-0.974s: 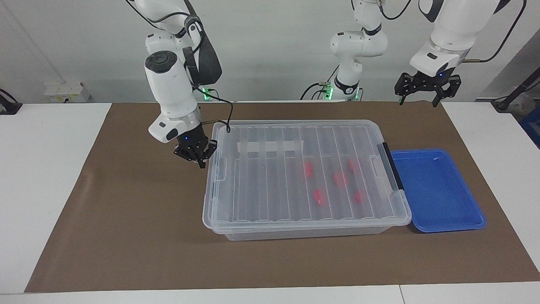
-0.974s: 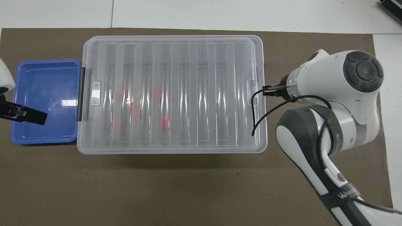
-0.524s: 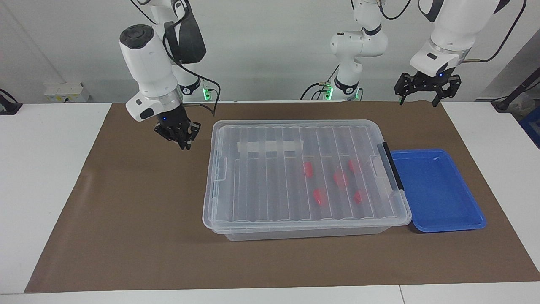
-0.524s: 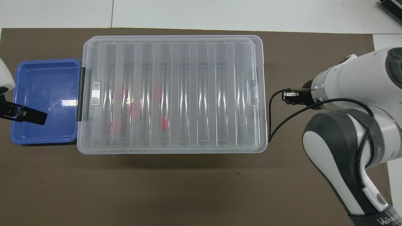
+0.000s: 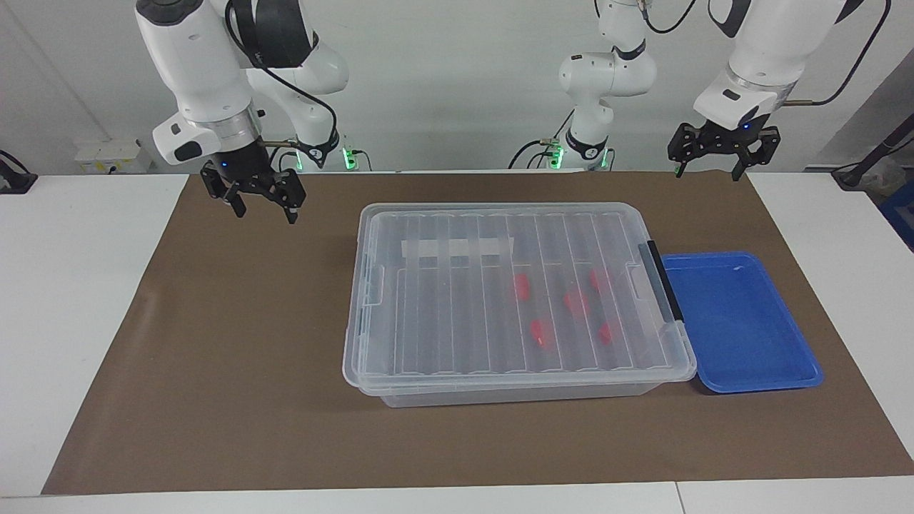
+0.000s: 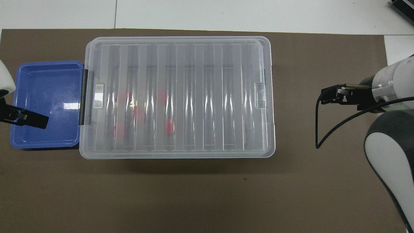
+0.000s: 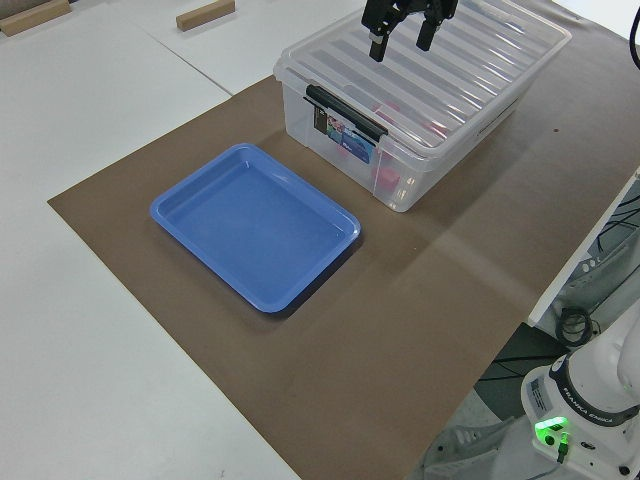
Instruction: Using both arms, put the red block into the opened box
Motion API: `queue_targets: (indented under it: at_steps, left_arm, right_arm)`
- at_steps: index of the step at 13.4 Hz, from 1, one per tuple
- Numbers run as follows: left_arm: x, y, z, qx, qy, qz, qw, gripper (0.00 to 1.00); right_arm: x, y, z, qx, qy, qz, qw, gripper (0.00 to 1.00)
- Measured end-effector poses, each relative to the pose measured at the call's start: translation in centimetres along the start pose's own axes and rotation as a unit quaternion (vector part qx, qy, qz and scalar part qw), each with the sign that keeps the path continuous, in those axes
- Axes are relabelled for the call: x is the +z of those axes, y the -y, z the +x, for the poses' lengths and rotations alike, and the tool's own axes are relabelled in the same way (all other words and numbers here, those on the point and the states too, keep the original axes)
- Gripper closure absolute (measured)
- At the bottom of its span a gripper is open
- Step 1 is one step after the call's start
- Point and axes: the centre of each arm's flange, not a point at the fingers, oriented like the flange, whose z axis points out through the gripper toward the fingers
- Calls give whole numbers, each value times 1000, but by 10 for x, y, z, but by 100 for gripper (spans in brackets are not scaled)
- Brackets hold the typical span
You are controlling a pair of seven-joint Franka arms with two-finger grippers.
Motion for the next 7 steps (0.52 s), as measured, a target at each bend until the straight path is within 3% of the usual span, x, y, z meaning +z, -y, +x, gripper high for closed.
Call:
queue_targets:
  at_steps: [3, 7]
  left_arm:
    - [0, 0, 0, 0, 0, 0, 1000, 0]
    - [0, 0, 0, 0, 0, 0, 1000, 0]
  right_arm:
    - [-22, -19, 5, 18, 1, 0, 1000, 1]
    - [-19, -29, 7, 25, 19, -5, 1000, 1]
